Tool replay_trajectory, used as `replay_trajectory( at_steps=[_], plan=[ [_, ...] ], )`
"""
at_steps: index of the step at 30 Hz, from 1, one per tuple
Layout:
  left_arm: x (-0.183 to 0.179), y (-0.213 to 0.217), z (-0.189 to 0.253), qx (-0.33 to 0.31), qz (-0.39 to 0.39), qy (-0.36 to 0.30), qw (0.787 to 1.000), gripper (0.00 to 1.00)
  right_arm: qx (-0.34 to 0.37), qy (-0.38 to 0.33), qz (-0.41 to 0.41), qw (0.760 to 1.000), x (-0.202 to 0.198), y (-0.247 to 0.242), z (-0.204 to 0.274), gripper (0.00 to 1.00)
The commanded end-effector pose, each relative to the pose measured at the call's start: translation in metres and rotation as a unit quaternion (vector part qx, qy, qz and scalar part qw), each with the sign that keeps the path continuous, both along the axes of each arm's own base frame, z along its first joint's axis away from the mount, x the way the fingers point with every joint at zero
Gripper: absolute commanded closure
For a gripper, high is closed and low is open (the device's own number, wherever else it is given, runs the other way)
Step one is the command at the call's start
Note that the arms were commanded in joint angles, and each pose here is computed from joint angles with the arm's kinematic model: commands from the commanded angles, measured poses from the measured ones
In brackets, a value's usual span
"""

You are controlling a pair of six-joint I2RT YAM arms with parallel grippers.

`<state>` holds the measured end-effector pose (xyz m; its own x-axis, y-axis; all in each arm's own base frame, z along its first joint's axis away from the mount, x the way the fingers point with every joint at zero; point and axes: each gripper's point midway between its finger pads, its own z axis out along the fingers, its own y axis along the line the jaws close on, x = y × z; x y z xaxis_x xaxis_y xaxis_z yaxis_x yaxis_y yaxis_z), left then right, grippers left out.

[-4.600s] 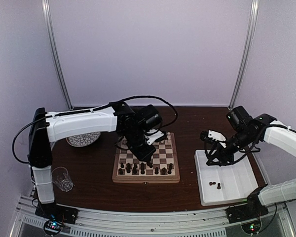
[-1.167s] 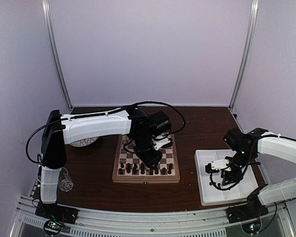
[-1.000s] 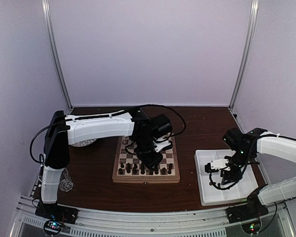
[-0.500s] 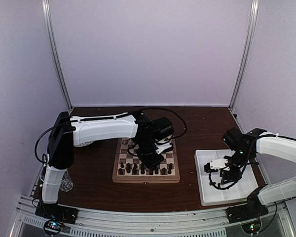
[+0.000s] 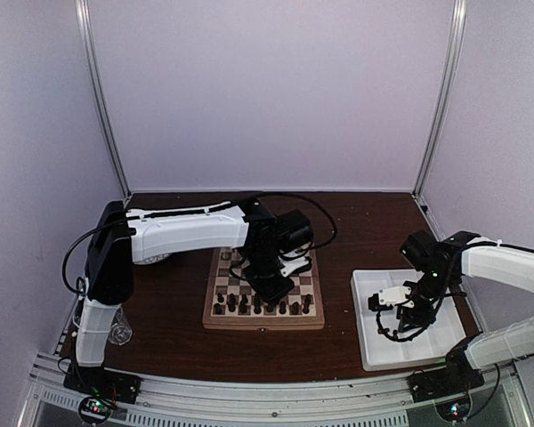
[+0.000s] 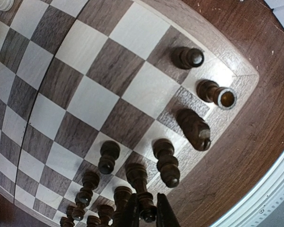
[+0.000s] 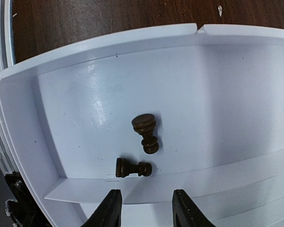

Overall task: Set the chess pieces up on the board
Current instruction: Pick up the pawn from the storage box.

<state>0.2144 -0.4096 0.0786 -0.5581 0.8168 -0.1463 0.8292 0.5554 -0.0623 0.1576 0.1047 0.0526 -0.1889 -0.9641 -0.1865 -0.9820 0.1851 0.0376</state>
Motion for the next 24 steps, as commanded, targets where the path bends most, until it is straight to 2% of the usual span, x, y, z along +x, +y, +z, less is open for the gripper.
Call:
replay_trajectory(
  at_steps=[1, 6, 12, 19, 24],
  plan=[
    [0.000, 0.000, -0.005, 0.009, -0.007, 0.000, 1.000, 0.95, 0.000, -0.001, 0.003, 1.000, 0.000, 0.002, -0.001, 0.60],
    [-0.001, 0.002, -0.008, 0.014, -0.003, 0.002, 1.000, 0.88, 0.001, -0.001, 0.002, 1.000, 0.001, 0.002, -0.001, 0.60],
    [-0.002, 0.000, -0.006, 0.008, -0.002, 0.007, 1.000, 0.86, 0.001, -0.001, 0.000, 1.000, 0.001, 0.002, -0.001, 0.60],
    [0.000, 0.000, -0.003, 0.007, 0.000, 0.001, 1.000, 0.77, 0.002, -0.002, 0.000, 1.000, 0.001, 0.003, 0.000, 0.60],
    [0.004, 0.002, 0.006, 0.008, 0.004, -0.013, 1.000, 0.74, 0.004, -0.009, -0.003, 1.000, 0.005, 0.003, 0.000, 0.60]
  ],
)
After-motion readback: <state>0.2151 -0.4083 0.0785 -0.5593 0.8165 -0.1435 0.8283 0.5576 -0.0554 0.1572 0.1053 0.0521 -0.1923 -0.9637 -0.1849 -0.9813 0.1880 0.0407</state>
